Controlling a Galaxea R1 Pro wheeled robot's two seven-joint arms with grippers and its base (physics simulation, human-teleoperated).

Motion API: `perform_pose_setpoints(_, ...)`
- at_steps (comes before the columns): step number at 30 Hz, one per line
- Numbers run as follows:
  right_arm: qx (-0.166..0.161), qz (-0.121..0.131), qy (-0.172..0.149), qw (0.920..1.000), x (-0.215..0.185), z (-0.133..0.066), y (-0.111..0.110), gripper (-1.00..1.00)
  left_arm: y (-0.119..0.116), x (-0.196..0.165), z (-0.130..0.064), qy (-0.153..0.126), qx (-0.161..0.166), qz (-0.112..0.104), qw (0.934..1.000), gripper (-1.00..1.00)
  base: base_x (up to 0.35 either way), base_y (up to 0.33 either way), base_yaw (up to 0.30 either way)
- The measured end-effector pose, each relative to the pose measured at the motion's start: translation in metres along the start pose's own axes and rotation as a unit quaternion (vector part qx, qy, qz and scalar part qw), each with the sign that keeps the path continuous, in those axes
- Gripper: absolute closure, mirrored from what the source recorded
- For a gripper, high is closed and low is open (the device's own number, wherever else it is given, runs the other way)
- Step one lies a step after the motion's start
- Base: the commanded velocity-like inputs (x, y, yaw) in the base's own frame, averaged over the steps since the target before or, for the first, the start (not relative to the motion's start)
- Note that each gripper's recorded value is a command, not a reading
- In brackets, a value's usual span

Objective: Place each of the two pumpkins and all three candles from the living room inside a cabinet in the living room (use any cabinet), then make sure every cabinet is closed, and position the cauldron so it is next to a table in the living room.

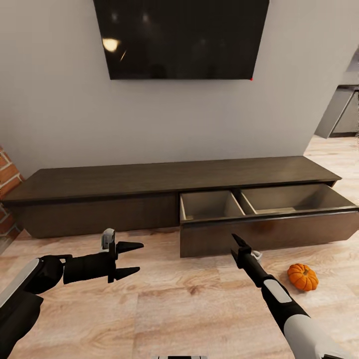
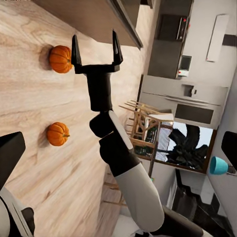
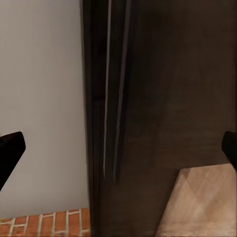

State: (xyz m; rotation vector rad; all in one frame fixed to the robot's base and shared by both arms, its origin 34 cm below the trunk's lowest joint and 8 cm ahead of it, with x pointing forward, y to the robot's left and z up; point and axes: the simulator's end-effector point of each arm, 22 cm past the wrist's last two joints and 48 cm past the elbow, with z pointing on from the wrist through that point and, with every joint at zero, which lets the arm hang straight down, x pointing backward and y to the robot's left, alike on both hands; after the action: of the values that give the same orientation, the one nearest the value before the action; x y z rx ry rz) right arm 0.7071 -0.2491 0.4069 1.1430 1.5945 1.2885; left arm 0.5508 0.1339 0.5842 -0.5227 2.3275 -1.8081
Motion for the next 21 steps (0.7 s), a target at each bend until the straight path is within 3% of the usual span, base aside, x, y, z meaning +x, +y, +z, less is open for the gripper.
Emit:
perform_pose_setpoints(3,0.011,0.004,0.015,0.9998,-0.01,-0.011,-0.003,-1.0,-0.005,0.001,-0.002,-0.002,0.001,0.005,1.0,-1.0,-0.089,0.026,0.0)
perform_pose_setpoints(11,0.094,0.015,0.043,0.9946,-0.022,-0.065,-0.067,-1.0,-0.019,0.005,-0.008,-0.005,0.005,0.02,0.9998,-1.0,-0.127,0.051,0.0)
perform_pose_setpoints(21,0.112,-0.019,0.089,0.9896,0.002,-0.087,-0.079,-1.0,-0.036,0.011,-0.013,-0.01,0.01,0.038,0.9992,-1.0,-0.004,0.001,0.0)
